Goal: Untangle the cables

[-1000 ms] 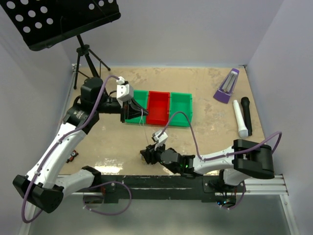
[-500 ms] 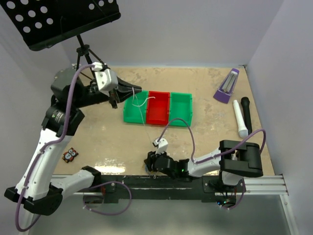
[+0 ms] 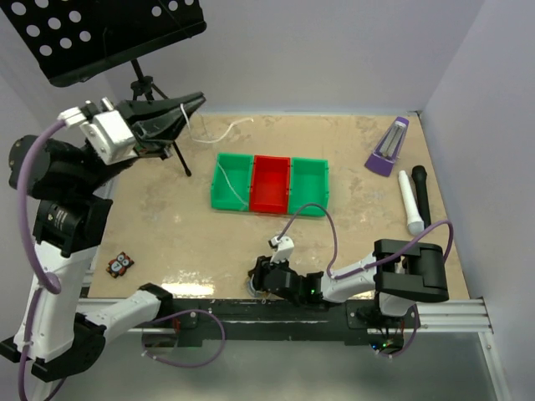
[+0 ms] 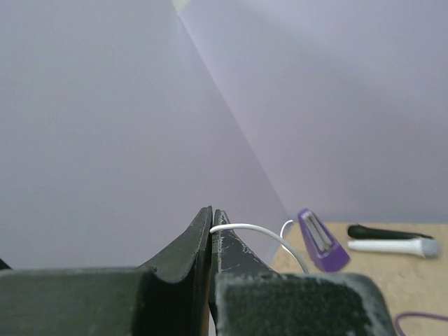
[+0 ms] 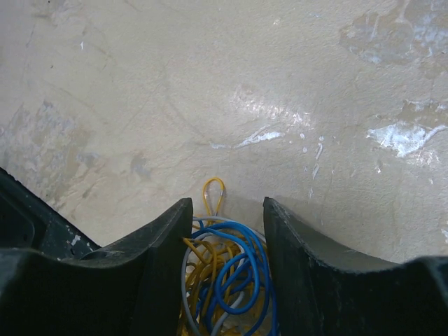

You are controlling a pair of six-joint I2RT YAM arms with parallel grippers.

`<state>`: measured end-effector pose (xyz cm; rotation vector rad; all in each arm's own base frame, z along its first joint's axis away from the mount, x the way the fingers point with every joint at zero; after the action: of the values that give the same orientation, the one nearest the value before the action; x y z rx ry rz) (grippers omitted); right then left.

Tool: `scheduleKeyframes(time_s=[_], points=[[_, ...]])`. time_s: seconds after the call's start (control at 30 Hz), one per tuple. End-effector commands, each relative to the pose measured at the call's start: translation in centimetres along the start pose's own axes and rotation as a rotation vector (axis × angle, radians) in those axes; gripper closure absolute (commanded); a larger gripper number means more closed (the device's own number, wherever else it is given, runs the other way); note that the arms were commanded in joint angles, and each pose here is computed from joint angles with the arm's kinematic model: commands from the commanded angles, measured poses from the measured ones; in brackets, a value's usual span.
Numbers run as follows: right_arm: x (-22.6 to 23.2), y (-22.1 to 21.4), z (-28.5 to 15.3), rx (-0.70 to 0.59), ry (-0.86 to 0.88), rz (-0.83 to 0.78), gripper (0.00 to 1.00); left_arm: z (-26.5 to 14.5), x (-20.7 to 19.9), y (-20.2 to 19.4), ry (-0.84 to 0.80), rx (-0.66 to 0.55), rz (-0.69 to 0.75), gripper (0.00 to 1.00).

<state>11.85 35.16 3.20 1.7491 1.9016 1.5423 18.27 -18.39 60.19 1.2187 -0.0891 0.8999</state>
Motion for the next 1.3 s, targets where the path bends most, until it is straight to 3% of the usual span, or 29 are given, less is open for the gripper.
scheduleKeyframes(time_s=[0.0,0.1,0.23,0.4,0.6,1.03,1.27], points=[[-2.1,-0.8,-0.1,0.002,-0.072,0.000,0.49,-0.6,4.5,7.9,0.207,-0.196,0.170,1.00],[-2.1,-0.6,-0.1,-0.005,-0.074,0.004,0.48,-1.1,6.4,10.9,0.294,-0.258,0.234,1.00],[-1.6,0.2,-0.1,-0.026,-0.075,0.003,0.48,-0.7,5.6,11.0,0.228,-0.235,0.243,1.00],[0.9,5.1,0.0,-0.158,-0.092,-0.057,0.51,-0.8,4.1,5.5,0.209,-0.154,0.197,1.00],[1.5,12.0,-0.4,-0.283,-0.095,-0.022,0.53,-1.5,4.3,-0.8,0.271,-0.002,0.208,1.00],[-0.4,12.5,-1.7,-0.279,-0.075,0.060,0.46,-0.7,2.9,-6.4,0.207,0.073,0.193,1.00],[-0.3,14.2,-3.4,-0.321,-0.061,0.108,0.44,-0.8,3.8,-9.6,0.275,0.123,0.220,1.00]])
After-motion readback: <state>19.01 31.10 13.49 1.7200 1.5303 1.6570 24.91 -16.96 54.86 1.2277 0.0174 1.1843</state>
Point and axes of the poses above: each gripper's point midway between its finger pads, its own z axis out along the fingers, its own x axis along the line the jaws close on, y = z × x, the point moved 1 cm from there along -z, back along the fingers, and after that the axes turned 4 degrees about z, right-handed, at the moved point
